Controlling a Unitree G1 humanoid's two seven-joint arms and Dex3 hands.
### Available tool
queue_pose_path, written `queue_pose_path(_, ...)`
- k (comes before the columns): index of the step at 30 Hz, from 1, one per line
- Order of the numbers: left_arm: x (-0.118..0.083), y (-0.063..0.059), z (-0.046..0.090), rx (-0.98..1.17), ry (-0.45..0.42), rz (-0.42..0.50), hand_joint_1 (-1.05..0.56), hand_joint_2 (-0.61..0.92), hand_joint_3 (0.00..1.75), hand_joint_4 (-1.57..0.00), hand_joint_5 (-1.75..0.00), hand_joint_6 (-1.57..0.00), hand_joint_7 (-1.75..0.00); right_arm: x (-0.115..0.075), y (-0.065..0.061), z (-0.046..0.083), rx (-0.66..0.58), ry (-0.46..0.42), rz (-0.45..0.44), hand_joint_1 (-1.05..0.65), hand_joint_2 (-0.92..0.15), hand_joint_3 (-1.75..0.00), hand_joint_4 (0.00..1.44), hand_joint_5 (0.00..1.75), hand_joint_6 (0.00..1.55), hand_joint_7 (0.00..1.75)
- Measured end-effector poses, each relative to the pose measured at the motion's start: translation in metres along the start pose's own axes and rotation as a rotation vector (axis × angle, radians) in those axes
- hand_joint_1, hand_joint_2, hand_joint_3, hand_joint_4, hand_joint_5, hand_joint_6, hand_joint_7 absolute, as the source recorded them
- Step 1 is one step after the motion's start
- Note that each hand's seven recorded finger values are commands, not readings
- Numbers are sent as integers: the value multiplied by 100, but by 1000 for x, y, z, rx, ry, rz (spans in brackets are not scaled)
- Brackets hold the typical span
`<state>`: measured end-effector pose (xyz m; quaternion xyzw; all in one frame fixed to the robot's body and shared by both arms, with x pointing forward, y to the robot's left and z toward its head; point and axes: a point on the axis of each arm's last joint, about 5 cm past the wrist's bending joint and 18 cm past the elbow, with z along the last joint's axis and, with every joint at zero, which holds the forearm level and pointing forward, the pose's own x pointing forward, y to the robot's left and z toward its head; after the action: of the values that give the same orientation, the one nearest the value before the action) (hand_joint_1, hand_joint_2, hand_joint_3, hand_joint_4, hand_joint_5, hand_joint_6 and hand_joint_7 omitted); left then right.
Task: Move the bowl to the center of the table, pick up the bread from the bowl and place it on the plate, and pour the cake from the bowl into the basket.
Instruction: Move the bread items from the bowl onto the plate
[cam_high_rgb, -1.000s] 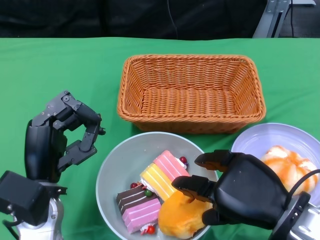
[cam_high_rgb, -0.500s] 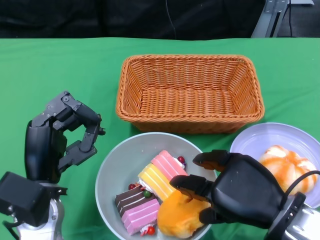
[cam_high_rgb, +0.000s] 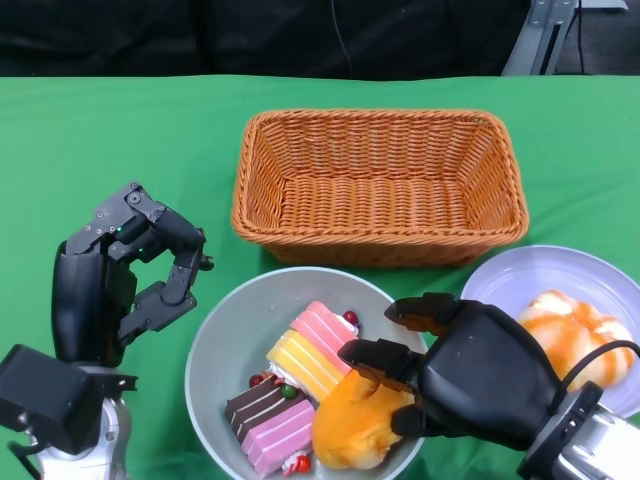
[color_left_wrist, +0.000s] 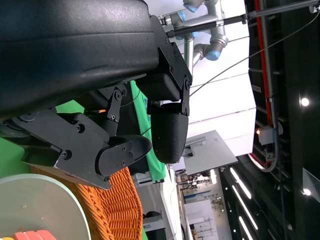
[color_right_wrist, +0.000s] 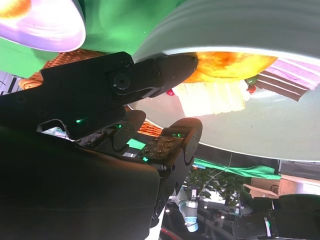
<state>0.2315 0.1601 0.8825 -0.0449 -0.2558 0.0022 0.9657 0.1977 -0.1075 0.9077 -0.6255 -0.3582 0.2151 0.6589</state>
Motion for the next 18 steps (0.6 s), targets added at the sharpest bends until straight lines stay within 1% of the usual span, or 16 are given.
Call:
queue_pose_path(11, 0, -1, 0, -4, 0, -2, -5, 72, 84, -76, -157, -73, -142, 4, 3, -1, -1, 17, -34, -72, -92, -6, 72, 2, 65, 1)
queue_pose_path(15, 0, -1, 0, -4, 0, -3, -6, 72, 82, -76, -156, -73, -141, 7, 7, -1, 7, 32, -43, -70, -92, -5, 73, 3, 65, 1)
queue_pose_path(18, 0, -1, 0, -3, 0, -3, -6, 73, 82, -76, -156, -73, -141, 9, 10, -2, 13, 37, -74, -70, -92, -3, 77, 4, 66, 1)
